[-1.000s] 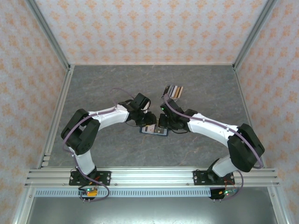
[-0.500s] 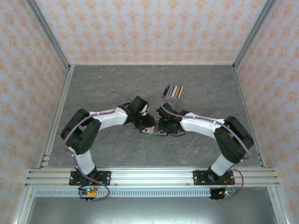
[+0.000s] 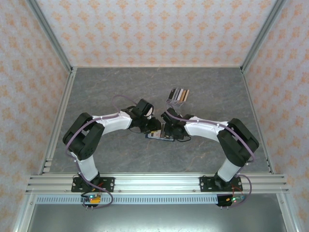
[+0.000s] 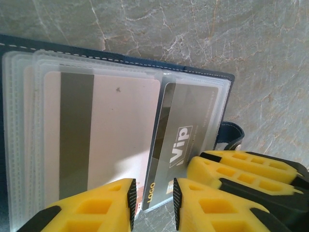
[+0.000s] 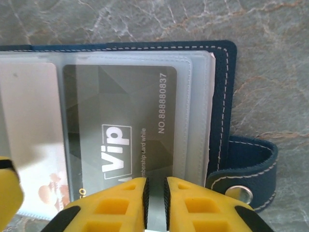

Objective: Take the credit cards out of the card holder

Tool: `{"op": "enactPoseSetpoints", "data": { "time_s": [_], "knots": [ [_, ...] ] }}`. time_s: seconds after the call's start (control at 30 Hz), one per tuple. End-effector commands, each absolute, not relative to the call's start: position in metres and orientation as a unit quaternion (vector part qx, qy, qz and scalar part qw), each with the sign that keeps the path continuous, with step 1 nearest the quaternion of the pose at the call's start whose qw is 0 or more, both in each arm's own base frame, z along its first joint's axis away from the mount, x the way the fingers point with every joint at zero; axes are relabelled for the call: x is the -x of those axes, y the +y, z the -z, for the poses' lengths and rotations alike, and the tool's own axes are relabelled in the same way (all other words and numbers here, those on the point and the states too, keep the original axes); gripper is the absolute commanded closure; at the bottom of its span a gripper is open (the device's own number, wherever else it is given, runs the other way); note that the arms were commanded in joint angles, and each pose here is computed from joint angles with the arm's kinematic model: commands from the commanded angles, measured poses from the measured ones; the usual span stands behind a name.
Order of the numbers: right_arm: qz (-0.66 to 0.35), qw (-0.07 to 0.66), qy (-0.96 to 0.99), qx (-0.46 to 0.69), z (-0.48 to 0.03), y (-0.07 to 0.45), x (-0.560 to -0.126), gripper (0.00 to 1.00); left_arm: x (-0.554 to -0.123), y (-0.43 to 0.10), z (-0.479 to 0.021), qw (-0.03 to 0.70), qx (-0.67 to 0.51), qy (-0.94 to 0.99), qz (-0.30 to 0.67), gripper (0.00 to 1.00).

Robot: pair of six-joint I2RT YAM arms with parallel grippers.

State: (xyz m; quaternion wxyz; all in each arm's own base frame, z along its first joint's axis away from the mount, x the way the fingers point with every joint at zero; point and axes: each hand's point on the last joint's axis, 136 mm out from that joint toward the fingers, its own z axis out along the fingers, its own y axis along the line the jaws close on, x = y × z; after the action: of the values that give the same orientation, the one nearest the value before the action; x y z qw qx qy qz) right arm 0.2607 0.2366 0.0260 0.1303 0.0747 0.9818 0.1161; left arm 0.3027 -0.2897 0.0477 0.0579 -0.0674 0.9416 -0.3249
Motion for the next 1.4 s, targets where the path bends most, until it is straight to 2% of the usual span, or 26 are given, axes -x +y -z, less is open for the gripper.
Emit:
{"op": "enactPoseSetpoints", "data": {
  "time_s": [0.0,0.3,0.53,0.87,1.37],
  "knots": [
    [-0.090,0.131,0.984,-0.078,-0.020,0.228,-0.262,0.79,-0.301,-0.291,-0.038,0.049,0.069,0.941,0.326,0.70],
    [-0.109,0.117,0.984,-0.083,-0.011,0.231,-0.261,0.79,-0.300,-0.288,-0.028,0.040,0.073,0.946,0.314,0.70],
    [-0.114,0.142,0.978,-0.100,-0.025,0.219,-0.267,0.79,-0.297,-0.265,-0.011,0.040,0.089,0.965,0.244,0.70],
    [-0.161,0.107,0.976,-0.100,-0.014,0.232,-0.264,0.82,-0.301,-0.286,-0.023,0.039,0.083,0.945,0.314,0.69],
    [-0.155,0.094,0.979,-0.097,-0.005,0.231,-0.263,0.83,-0.305,-0.299,-0.035,0.038,0.085,0.922,0.376,0.70]
  ]
}}
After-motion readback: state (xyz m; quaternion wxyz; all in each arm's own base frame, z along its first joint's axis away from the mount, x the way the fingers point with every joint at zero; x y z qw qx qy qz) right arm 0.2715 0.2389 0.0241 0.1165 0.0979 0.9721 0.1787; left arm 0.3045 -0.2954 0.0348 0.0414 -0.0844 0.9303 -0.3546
